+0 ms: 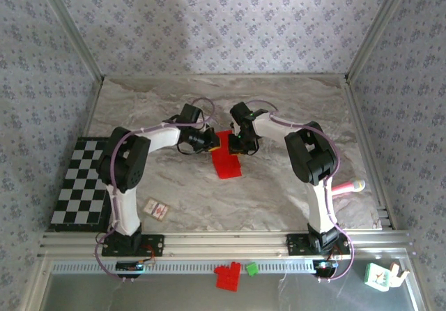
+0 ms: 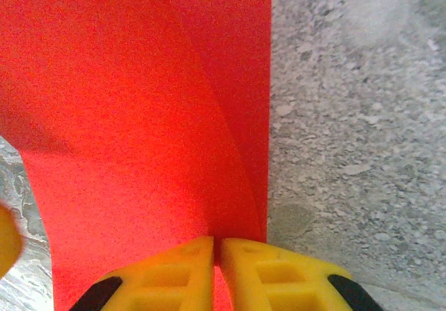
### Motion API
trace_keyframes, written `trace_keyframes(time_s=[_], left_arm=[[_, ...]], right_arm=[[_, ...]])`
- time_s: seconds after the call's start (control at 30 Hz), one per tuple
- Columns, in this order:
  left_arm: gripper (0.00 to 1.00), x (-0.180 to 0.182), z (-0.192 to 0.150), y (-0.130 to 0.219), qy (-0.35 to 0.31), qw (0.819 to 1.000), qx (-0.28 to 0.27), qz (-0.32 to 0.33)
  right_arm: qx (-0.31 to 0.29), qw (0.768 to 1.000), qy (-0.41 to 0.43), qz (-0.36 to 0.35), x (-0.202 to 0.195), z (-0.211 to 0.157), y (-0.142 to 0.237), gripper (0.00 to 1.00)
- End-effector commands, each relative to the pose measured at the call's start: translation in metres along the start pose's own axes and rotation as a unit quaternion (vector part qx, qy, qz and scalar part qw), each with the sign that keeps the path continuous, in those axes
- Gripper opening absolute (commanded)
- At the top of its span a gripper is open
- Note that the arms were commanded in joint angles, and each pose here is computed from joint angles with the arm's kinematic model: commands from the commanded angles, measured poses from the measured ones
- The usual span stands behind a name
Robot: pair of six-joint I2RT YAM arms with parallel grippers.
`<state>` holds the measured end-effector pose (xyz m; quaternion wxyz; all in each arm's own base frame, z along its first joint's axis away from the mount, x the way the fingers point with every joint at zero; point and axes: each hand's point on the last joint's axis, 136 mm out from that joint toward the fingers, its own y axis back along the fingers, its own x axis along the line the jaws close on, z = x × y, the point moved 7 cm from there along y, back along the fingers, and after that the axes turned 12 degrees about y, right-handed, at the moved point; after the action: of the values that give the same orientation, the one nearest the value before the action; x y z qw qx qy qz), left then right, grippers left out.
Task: Fold a paper plane with a square sheet of paper (pick it up from the middle)
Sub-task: First fold the square sheet of paper in half at the center of the table.
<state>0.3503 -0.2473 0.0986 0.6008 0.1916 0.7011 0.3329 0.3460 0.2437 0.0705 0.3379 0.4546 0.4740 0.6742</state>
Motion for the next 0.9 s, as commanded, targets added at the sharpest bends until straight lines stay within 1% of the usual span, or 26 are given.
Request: trace_keyframes(time_s=[0.0, 0.1, 0.2, 0.27, 0.37, 0.4, 0.53, 0.6, 0.67, 0.73, 0.87], left_arm=[[0.07, 0.008, 0.012, -0.01, 0.02, 1.0, -0.001, 0.012], [0.07, 0.021, 0.02, -0.014, 0.033, 0.999, -0.012, 0.041], [0.07, 0.039, 0.029, -0.011, 0.045, 0.996, -0.029, 0.068], [0.07, 0.05, 0.035, -0.005, 0.054, 0.994, -0.038, 0.083], [0.07, 0.069, 0.046, 0.008, 0.076, 0.988, -0.058, 0.124], [0.07, 0.071, 0.049, 0.013, 0.082, 0.987, -0.063, 0.126], [0.07, 0.058, 0.056, 0.03, 0.071, 0.988, -0.076, 0.109], [0.07, 0.041, 0.056, 0.038, 0.058, 0.992, -0.078, 0.078], [0.07, 0.022, 0.052, 0.044, 0.046, 0.996, -0.075, 0.028], [0.07, 0.008, 0.046, 0.045, 0.037, 0.997, -0.067, -0.01], [0.07, -0.001, 0.037, 0.034, 0.036, 0.997, -0.058, -0.039]], right_arm=[[0.15, 0.979, -0.022, -0.138, -0.057, -0.064, -0.058, 0.15], [0.152, 0.978, -0.019, -0.14, -0.057, -0.064, -0.058, 0.15], [0.156, 0.977, -0.018, -0.141, -0.058, -0.066, -0.059, 0.15], [0.158, 0.977, -0.02, -0.143, -0.059, -0.067, -0.058, 0.15], [0.159, 0.977, -0.021, -0.138, -0.06, -0.068, -0.058, 0.15], [0.158, 0.978, -0.021, -0.137, -0.06, -0.067, -0.058, 0.15], [0.154, 0.978, -0.023, -0.136, -0.06, -0.065, -0.057, 0.15], [0.154, 0.978, -0.025, -0.136, -0.061, -0.064, -0.057, 0.15], [0.154, 0.978, -0.024, -0.137, -0.061, -0.063, -0.058, 0.14], [0.155, 0.978, -0.026, -0.137, -0.061, -0.063, -0.058, 0.15], [0.155, 0.978, -0.028, -0.134, -0.059, -0.061, -0.058, 0.14]])
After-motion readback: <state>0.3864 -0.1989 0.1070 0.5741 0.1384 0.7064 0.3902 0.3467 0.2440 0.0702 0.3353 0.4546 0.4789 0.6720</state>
